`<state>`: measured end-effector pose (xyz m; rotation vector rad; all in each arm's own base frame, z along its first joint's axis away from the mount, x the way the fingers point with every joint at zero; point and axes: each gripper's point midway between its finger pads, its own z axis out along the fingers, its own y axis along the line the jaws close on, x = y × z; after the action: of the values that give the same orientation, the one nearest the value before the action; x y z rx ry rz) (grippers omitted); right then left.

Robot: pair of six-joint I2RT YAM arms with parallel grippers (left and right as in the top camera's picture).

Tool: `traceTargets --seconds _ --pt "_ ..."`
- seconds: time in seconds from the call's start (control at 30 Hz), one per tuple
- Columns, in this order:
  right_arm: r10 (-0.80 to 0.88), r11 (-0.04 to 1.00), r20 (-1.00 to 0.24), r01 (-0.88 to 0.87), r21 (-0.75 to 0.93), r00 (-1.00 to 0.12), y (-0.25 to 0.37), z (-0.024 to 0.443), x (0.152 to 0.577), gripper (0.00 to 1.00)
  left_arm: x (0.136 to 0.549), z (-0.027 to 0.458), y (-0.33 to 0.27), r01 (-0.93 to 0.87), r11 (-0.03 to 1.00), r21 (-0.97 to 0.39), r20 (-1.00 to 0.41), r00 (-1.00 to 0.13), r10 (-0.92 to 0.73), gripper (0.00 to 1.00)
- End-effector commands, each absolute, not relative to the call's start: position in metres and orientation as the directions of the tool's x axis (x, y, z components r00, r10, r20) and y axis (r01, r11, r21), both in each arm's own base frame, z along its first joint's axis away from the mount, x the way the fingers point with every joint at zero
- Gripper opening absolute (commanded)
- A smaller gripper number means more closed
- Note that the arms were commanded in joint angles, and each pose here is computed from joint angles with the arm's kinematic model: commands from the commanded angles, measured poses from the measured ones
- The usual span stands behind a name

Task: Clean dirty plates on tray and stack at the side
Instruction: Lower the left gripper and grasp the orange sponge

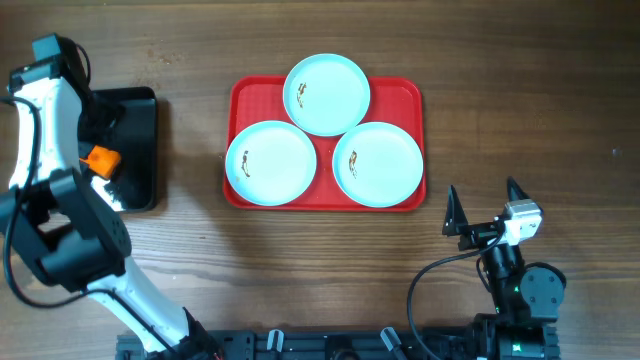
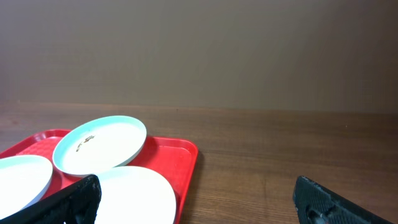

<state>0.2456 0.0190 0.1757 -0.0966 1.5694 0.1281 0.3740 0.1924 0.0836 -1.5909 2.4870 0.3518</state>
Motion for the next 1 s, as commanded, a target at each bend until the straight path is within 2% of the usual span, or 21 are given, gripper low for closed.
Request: traceTargets --seconds 0.0,0.23,0.47,0.63,0.7,0.77,0.97 --pt "0.003 0.992 -1.000 -0.128 0.002 0.004 0.016 0.176 0.246 1.00 0.377 0.062 0.198 -0.909 0.399 0.118 -0.231 -0.416 -0.879 1.00" --pt "0.003 0.992 -1.000 -0.128 0.002 0.003 0.016 0.176 0.246 1.00 0.370 0.034 0.210 -0.911 0.381 0.157 -0.190 -0.406 -0.894 1.00" --pt "0.003 0.992 -1.000 -0.128 0.002 0.004 0.016 0.176 0.246 1.00 0.374 0.018 0.213 -0.855 0.508 0.106 -0.119 -0.518 -0.847 0.98" --pt "0.003 0.992 -1.000 -0.128 0.002 0.004 0.016 0.176 0.246 1.00 0.378 0.018 0.221 -0.866 0.494 0.079 -0.139 -0.500 -0.855 0.98" --pt "0.003 0.992 -1.000 -0.128 0.002 0.004 0.016 0.176 0.246 1.00 0.382 0.018 0.223 -0.868 0.492 0.070 -0.152 -0.497 -0.854 0.93" --pt "0.003 0.992 -1.000 -0.128 0.003 0.003 0.016 0.176 0.246 1.00 0.385 0.016 0.224 -0.869 0.492 0.060 -0.159 -0.495 -0.854 0.81" --pt "0.003 0.992 -1.000 -0.128 0.002 0.003 0.016 0.176 0.246 1.00 0.387 -0.004 0.212 -0.866 0.500 0.001 -0.129 -0.495 -0.859 0.83"
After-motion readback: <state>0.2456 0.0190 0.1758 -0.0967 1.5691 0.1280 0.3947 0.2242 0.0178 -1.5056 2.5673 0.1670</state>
